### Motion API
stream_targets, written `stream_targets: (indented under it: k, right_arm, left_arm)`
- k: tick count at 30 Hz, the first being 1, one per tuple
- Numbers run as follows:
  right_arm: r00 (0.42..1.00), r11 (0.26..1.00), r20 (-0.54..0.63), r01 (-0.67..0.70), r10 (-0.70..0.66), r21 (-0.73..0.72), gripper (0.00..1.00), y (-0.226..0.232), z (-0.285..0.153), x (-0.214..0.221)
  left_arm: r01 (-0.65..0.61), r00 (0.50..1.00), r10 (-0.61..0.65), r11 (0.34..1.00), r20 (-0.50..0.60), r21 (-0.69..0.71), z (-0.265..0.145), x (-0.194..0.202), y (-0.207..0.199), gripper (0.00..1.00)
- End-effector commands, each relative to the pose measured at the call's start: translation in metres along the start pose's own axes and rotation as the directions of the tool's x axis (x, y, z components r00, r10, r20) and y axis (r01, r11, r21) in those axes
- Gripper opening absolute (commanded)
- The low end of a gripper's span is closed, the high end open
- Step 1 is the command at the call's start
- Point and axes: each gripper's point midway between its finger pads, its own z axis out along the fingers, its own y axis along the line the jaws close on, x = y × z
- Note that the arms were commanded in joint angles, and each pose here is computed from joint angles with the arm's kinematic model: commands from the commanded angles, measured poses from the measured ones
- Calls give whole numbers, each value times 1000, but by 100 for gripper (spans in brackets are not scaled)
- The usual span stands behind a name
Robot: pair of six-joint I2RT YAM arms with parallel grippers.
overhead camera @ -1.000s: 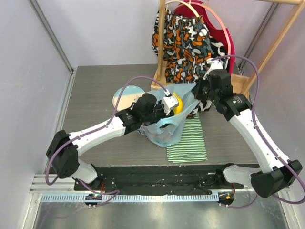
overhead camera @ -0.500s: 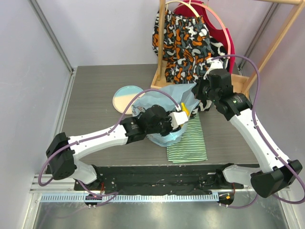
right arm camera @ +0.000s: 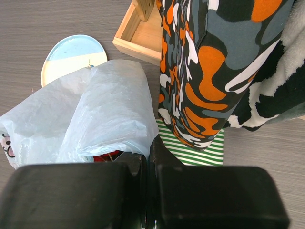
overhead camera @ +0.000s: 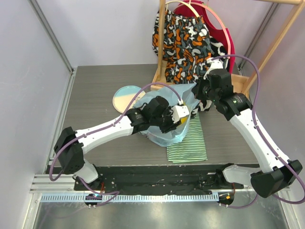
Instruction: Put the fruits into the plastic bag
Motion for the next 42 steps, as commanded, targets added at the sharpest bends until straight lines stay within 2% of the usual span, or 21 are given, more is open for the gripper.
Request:
stream_targets:
  k: [1,7,16,19,21,24,28,29,32,37,42]
  right_arm:
    - [993,1000,116,-10,13,-28,1,8,-17,-34]
    - [993,1000,115,-10,13,-26,1,7,-17,-33]
    - [994,1000,106,-10,13,-24,1,7,-14,-31]
    - [994,1000,107,-10,13,-26,1,7,-14,-31]
    - [995,1000,103,-10,12,-25,1,7,-12,-30]
    - [995,1000,103,-10,12,-23,1,7,-12,-31]
    - [995,1000,97,-9,11,-24,1,8,-10,-29]
    - [995,1000,97,-8,10,-24,1,8,-9,-30]
    - [996,1000,93,-6,9,-31,1,9,-8,-30]
    - [996,999,85,-7,10,-35,1,11,-3,-29]
    - [996,999,88,-9,12,-31,1,11,-1,-31]
  left_arm:
    - [50,999,-51,998,7,44,-6,-16,9,0]
    - [153,986,-155,988,58,32,-20,-16,36,0]
    - [243,965,-244,970,99,22,-28,-13,62,0]
    - [269,959,-269,963,87,7,-25,-9,70,0]
    - [294,954,-294,956,52,7,-18,-1,71,4]
    - [326,945,-326,945,20,-22,-12,9,74,16]
    - [339,940,-338,941,42,-25,-19,3,73,35]
    - [333,941,-331,943,69,-23,-26,-6,73,48]
    - [320,942,-317,947,111,-10,-36,-20,71,65]
    - [279,936,-286,958,204,63,-70,-54,55,82]
    - [240,942,-251,968,221,77,-100,-64,43,88]
